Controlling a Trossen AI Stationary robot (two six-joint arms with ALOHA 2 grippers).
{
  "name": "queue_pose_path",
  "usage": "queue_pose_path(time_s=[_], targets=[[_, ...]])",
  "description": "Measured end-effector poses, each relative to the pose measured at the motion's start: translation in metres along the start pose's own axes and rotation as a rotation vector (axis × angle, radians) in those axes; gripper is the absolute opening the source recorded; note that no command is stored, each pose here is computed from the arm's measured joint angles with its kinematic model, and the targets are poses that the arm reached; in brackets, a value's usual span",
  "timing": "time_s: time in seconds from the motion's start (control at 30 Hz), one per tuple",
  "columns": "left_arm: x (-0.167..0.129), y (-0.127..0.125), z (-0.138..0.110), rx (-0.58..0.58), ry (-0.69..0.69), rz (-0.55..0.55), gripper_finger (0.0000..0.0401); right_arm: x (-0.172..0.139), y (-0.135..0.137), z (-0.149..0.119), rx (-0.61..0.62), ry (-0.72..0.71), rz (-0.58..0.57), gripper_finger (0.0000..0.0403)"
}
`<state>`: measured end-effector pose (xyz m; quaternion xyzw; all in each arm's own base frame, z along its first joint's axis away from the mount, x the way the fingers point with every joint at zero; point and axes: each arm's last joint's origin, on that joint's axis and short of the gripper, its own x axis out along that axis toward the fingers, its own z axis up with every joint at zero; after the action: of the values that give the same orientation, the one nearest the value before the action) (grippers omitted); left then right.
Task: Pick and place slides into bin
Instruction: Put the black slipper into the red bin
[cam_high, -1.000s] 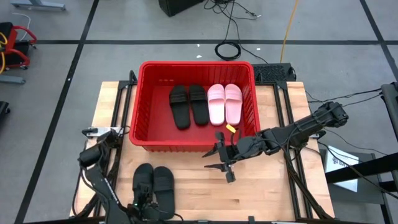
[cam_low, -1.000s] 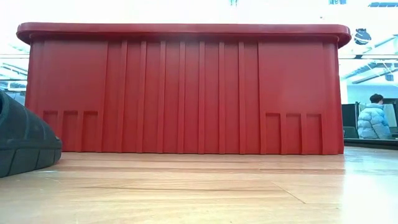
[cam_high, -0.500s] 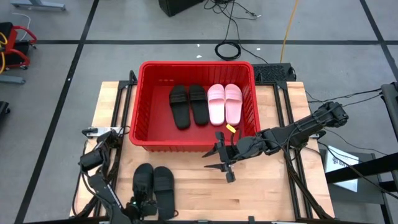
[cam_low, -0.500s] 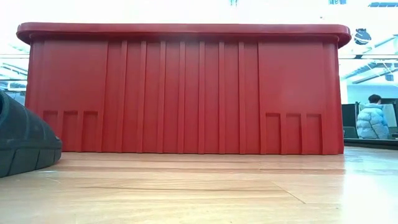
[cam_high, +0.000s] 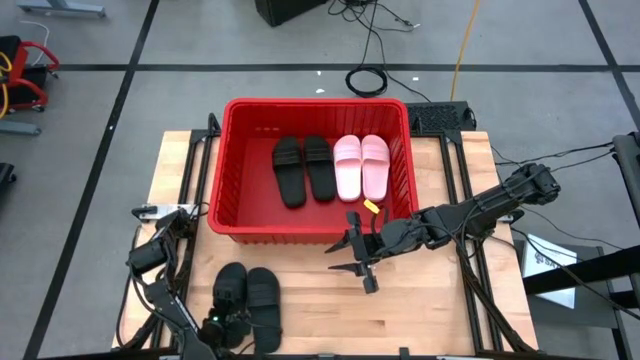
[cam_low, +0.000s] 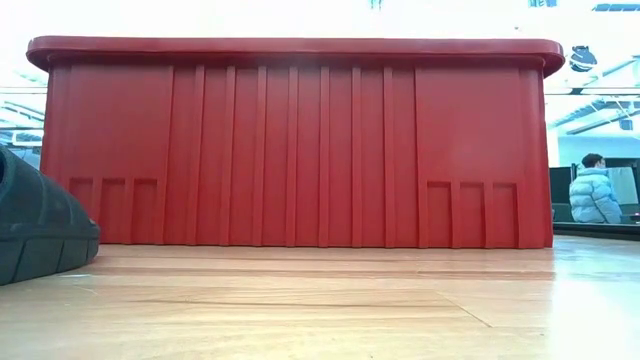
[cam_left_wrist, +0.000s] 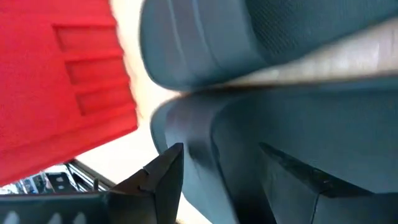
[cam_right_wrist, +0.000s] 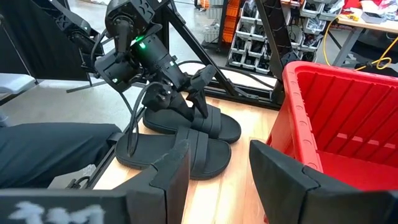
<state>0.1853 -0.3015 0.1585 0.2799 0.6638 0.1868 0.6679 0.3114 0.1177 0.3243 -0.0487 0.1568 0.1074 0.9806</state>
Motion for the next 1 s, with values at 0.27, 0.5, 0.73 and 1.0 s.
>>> queue_pose_path(time_s=[0.27,0.5,0.73,1.0], targets=[[0.009,0.003,0.003,-0.011,-0.024,0.051,0.0202,0.000,0.000,0.000,0.000,0.000,-0.001,0.0155],[0.033,0.006,-0.002,-0.011,0.077,0.097,0.0202,0.000,0.000,0.000,0.000,0.000,-0.001,0.0155],[0.037,0.008,-0.002,-0.041,0.088,0.111,0.0195,0.000,0.000,0.000,0.000,0.000,-0.001,0.0155],[0.037,0.008,-0.002,-0.040,0.089,0.110,0.0105,0.000,0.000,0.000,0.001,0.000,-0.001,0.0155]])
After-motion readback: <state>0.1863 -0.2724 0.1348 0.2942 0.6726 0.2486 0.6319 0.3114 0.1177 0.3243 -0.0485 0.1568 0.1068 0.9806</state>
